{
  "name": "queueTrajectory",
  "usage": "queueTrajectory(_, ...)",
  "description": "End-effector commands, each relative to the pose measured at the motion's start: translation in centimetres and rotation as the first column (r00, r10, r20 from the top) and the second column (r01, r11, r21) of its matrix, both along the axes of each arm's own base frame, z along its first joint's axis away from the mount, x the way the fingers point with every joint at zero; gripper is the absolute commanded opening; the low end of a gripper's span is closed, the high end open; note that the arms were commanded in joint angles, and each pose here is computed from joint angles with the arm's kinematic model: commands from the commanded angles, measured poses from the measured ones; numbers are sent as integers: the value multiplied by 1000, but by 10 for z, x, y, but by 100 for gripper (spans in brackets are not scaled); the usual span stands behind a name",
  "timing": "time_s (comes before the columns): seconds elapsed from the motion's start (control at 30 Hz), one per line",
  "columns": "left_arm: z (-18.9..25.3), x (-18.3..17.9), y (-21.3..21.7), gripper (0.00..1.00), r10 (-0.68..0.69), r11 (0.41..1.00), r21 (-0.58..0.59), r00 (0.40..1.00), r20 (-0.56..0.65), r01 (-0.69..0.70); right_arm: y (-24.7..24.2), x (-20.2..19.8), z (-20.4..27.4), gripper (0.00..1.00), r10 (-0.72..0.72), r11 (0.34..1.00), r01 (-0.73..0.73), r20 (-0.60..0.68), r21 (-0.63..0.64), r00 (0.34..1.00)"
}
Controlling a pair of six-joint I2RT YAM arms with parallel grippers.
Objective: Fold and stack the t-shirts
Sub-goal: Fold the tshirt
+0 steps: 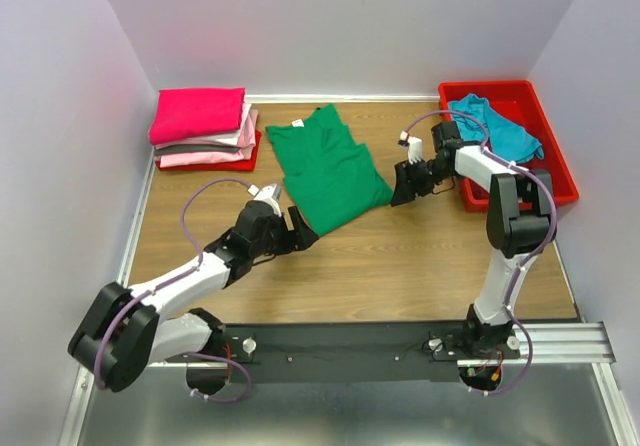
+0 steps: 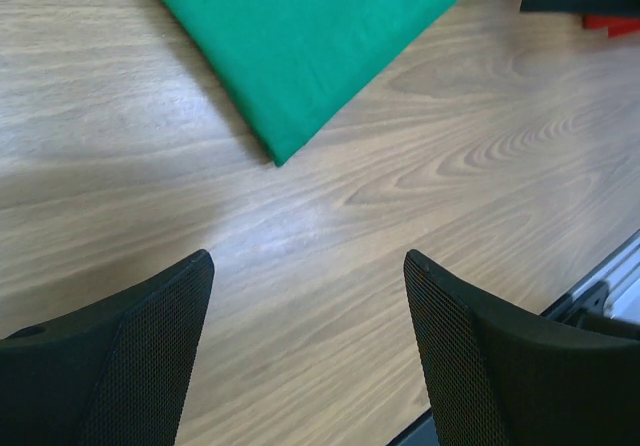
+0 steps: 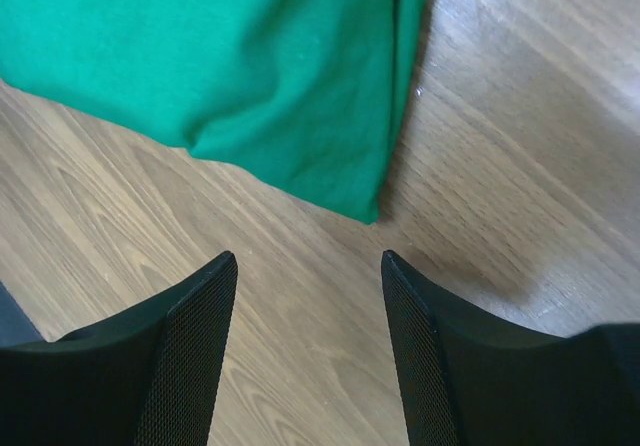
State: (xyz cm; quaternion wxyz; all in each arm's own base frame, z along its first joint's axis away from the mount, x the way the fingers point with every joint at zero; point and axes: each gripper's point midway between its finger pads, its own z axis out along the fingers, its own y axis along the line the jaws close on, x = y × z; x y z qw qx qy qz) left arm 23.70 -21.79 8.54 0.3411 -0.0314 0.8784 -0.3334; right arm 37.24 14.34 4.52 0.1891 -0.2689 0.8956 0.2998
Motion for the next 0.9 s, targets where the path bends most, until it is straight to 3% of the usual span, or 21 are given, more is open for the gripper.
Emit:
queueTrajectory(0.0,9,20,-22,84,31,992,-120,1000,6,-30,6,-4,-3,66,10,998,-6,-52,67,999)
queueTrajectory(0.13,-4,34,-33,82,29,993,-111,999,-18,-31,3,-7,-4,66,-6,996,13,-77,91,997)
queueTrajectory(0.27,-23,44,-41,66,24,996,-82,997,-77,-30,-2,-8,-9,66,-20,992,33,-105,118,994)
queueTrajectory(0.4,-45,43,-42,57,33,998,-46,990,-140,-40,1,-8,-15,64,-17,990,35,-132,137,991)
queueTrajectory(0.53,-55,38,-36,52,46,998,-23,987,-155,-50,1,-5,-19,62,-18,990,38,-142,139,990)
queueTrajectory(0.87,-65,50,-37,21,26,1000,13,990,-136,-24,6,2,-31,54,-23,985,54,-187,162,982)
